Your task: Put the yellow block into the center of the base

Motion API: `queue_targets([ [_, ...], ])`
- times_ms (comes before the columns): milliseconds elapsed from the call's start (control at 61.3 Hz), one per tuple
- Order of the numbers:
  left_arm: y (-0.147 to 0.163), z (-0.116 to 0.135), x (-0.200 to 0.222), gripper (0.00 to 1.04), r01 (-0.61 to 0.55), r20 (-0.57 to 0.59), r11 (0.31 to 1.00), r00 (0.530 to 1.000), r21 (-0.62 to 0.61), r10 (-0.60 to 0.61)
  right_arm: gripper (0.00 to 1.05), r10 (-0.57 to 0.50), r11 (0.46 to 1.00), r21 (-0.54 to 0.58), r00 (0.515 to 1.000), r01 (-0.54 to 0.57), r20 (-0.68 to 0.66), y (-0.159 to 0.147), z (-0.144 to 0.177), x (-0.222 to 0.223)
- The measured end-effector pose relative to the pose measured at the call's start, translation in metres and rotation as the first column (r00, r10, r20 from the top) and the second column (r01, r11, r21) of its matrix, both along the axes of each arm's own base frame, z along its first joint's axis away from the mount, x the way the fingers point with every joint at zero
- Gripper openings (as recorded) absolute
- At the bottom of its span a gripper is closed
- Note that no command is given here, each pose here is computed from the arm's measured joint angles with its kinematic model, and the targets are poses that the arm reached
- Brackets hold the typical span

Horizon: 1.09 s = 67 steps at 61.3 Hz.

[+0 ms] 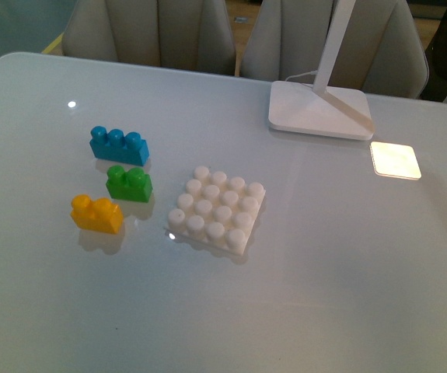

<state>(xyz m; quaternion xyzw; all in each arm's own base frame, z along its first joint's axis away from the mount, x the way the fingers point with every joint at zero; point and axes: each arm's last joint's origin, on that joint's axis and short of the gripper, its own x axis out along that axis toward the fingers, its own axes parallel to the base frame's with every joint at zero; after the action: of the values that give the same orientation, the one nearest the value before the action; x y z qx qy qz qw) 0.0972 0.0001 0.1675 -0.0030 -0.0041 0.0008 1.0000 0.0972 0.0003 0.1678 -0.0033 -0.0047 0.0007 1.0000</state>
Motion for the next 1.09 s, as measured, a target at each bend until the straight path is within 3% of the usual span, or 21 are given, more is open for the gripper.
queue_targets([
  [114, 0.000, 0.000, 0.000, 0.97, 0.000, -0.001, 1.000, 1.000, 0.000, 0.000, 0.96, 0.000, 1.000, 0.000, 1.000, 0.000, 0.000, 0.000, 0.000, 0.000],
  [180, -0.001, 0.000, 0.001, 0.97, 0.128, -0.201, 0.992, 0.972, 0.005, -0.125, 0.96, -0.001, 1.000, 0.000, 1.000, 0.001, 0.000, 0.000, 0.000, 0.000],
  [212, -0.004, 0.001, 0.004, 0.97, 0.192, -0.328, 0.981, 0.925, -0.022, -0.189, 0.96, 0.003, 1.000, 0.000, 1.000, -0.003, 0.000, 0.000, 0.000, 0.000],
  [277, -0.008, 0.000, 0.014, 0.97, 0.228, -0.415, 0.973, 0.882, -0.035, -0.222, 0.96, 0.002, 1.000, 0.000, 1.000, -0.002, 0.001, 0.000, 0.000, 0.000],
  [490, -0.029, 0.001, 0.054, 0.97, 0.283, -0.427, 0.959, 0.866, -0.008, -0.259, 0.96, 0.002, 1.000, 0.000, 1.000, -0.002, 0.000, 0.000, 0.000, 0.000],
  [653, -0.053, -0.012, 0.083, 0.97, 0.311, -0.441, 0.950, 0.853, -0.004, -0.281, 0.96, 0.002, 1.000, 0.000, 1.000, -0.002, 0.000, 0.000, 0.000, 0.000],
  [881, -0.075, -0.047, 0.121, 0.97, 0.335, -0.497, 0.942, 0.817, -0.001, -0.291, 0.96, 0.002, 1.000, 0.000, 1.000, -0.002, 0.000, 0.000, 0.000, 0.000],
  [1093, -0.068, -0.085, 0.149, 0.97, 0.304, -0.570, 0.953, 0.785, 0.014, -0.242, 0.96, 0.002, 1.000, 0.000, 1.000, -0.002, 0.000, 0.000, 0.000, 0.000],
])
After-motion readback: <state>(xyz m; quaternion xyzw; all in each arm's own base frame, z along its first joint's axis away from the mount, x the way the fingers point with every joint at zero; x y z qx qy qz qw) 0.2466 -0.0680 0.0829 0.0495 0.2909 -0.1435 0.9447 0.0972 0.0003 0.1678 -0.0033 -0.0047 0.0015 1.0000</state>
